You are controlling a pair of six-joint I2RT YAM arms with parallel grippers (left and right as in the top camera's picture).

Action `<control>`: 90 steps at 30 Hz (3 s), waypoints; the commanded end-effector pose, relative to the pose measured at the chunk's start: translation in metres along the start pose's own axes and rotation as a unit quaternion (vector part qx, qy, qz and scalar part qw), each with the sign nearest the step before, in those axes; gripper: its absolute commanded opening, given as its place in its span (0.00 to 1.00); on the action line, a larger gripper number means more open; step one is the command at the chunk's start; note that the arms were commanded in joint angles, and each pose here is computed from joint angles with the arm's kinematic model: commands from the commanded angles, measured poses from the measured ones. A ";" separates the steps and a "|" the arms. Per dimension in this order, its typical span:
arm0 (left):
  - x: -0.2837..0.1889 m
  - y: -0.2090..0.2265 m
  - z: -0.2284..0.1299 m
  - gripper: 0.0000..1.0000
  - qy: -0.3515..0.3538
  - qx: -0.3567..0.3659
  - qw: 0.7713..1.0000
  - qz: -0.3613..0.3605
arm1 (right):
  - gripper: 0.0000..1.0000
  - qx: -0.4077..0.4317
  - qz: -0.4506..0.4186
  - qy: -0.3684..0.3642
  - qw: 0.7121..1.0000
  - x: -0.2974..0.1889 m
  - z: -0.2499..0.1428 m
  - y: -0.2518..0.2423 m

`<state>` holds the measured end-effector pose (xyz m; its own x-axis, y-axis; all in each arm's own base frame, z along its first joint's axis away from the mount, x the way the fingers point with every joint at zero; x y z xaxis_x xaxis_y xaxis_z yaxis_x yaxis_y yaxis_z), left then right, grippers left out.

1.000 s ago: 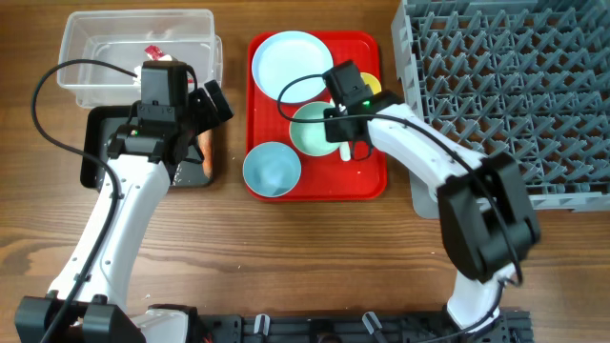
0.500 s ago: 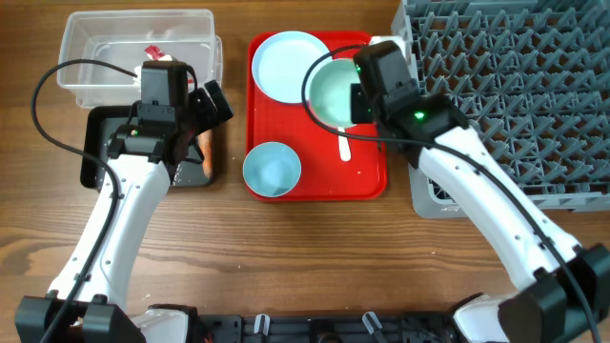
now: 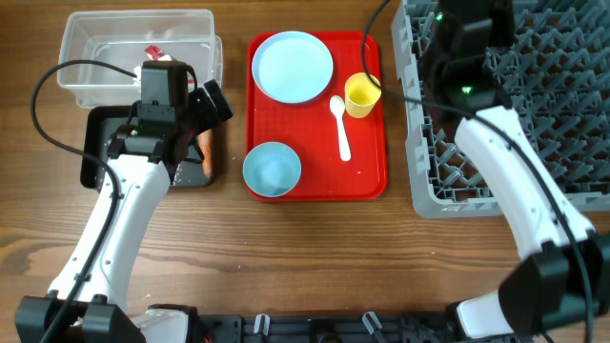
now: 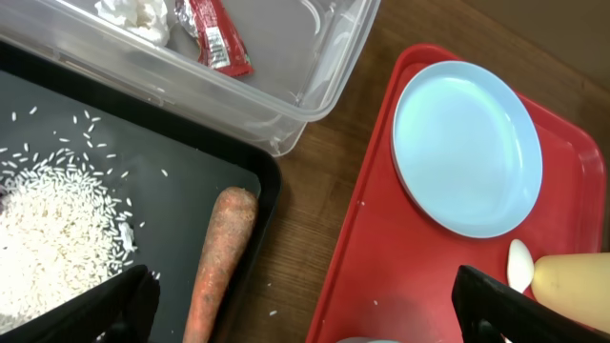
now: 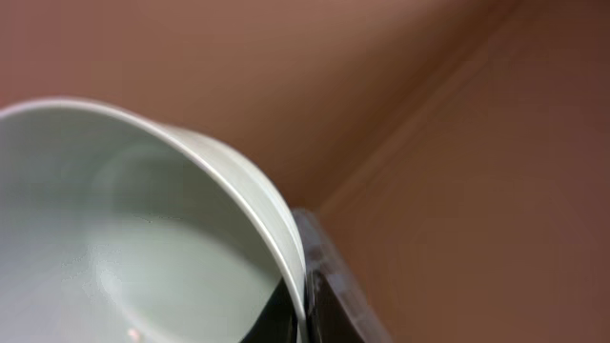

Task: Sort waste into correct bins and load items into the dishwasher rack
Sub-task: 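Carry the green bowl into the grey rack and open right gripper, then return right gripper to the red tray and grasp the light-blue bowl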

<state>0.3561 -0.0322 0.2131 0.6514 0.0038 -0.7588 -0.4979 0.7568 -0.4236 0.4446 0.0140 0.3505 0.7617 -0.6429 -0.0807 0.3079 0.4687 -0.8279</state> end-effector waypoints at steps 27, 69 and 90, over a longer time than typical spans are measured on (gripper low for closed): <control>0.002 0.001 0.002 1.00 -0.004 -0.006 1.000 0.005 | 0.04 -0.159 0.015 -0.062 0.985 0.108 -0.043 0.165; 0.001 0.001 0.002 1.00 -0.004 -0.006 1.000 0.004 | 1.00 0.019 -0.086 -0.027 0.996 0.039 0.007 0.122; 0.001 0.001 0.002 1.00 -0.004 -0.006 1.000 0.004 | 1.00 0.181 0.482 -0.168 0.841 -0.123 0.066 0.127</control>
<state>0.3562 -0.0321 0.2131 0.6517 0.0042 -0.7585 -0.4979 0.7568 -0.4236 0.4575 0.1518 0.2563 0.9104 -0.0944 -0.4028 -0.1683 0.8050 -0.5689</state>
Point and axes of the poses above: each gripper's point midway between its finger pads, its own x axis out along the fingers, its own y axis along the line the jaws close on, z = x × y, the point moved 6 cm from there along -x, back along the fingers, and after that the axes turned 15 degrees about -x, right-handed, at the moved point
